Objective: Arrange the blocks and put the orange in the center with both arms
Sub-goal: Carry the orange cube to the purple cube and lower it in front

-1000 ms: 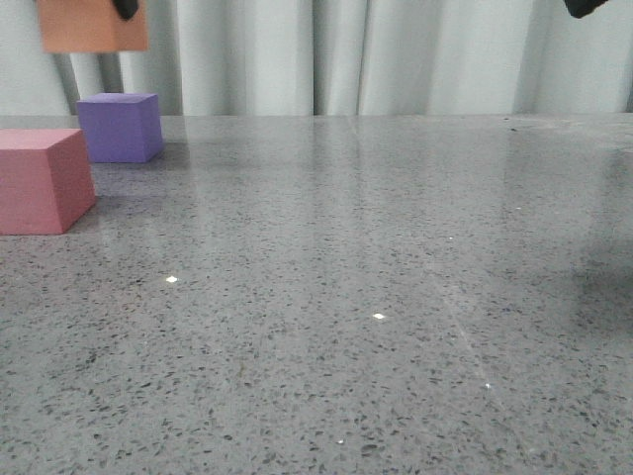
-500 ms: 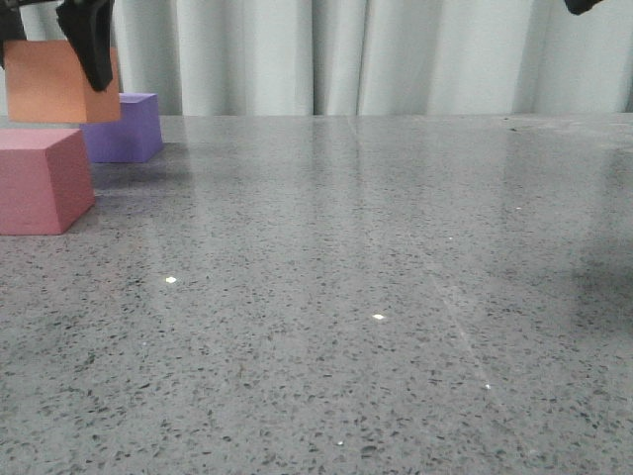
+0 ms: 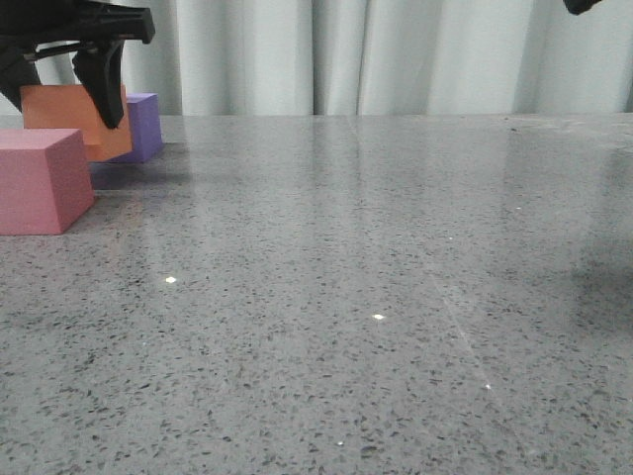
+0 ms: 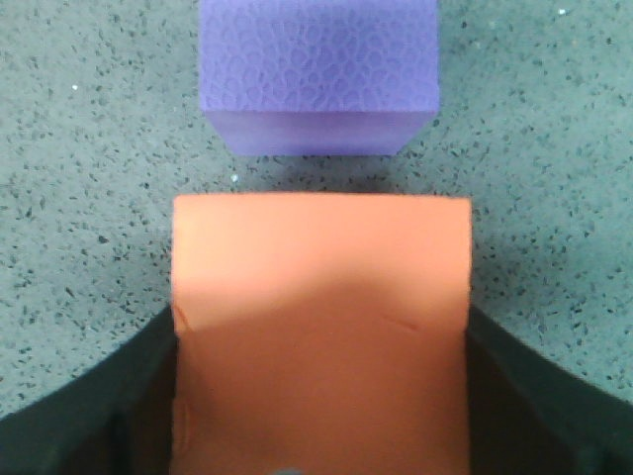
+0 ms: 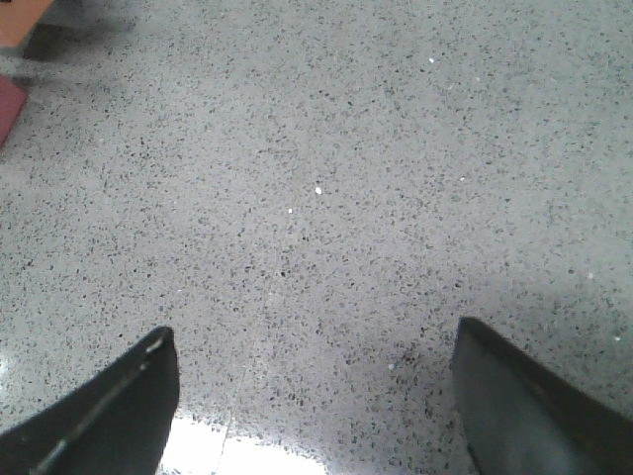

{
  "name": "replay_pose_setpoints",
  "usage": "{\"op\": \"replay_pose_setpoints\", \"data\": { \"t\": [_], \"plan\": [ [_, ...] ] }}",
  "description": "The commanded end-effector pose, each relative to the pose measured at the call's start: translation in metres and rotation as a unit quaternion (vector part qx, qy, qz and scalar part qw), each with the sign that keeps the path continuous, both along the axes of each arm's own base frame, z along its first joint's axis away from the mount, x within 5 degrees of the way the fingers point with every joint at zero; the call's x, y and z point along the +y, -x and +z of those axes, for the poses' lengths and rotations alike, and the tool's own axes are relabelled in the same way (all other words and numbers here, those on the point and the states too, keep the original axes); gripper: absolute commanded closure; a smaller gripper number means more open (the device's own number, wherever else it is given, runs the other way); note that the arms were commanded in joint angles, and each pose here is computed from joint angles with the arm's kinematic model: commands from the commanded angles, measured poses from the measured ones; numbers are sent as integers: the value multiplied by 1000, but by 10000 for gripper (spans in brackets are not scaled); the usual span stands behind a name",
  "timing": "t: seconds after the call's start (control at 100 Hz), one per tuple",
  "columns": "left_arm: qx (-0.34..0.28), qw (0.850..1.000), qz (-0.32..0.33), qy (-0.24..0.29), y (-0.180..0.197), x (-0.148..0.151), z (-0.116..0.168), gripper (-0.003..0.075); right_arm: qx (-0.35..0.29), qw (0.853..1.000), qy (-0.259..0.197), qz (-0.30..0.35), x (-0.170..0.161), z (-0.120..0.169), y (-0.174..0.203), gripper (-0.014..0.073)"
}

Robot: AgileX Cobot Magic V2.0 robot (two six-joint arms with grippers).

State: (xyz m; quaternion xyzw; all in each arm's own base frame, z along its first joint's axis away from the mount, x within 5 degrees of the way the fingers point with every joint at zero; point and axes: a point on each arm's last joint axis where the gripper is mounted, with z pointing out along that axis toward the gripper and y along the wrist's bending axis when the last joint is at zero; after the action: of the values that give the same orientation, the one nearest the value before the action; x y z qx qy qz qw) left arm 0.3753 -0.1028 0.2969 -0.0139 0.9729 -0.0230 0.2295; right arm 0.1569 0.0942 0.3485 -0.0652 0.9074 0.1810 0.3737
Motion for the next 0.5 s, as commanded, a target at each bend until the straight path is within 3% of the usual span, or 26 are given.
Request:
{"op": "replay_pose_setpoints", "data": {
  "t": [0.0,0.49],
  "plan": [
    [-63,998,3,13,2,3,26,514,-48,999,-23,2,0,15,-1,26],
    [-50,999,3,3,-7,3,4,514,-54,998,-27,2,0,16,-1,26]
  ]
}}
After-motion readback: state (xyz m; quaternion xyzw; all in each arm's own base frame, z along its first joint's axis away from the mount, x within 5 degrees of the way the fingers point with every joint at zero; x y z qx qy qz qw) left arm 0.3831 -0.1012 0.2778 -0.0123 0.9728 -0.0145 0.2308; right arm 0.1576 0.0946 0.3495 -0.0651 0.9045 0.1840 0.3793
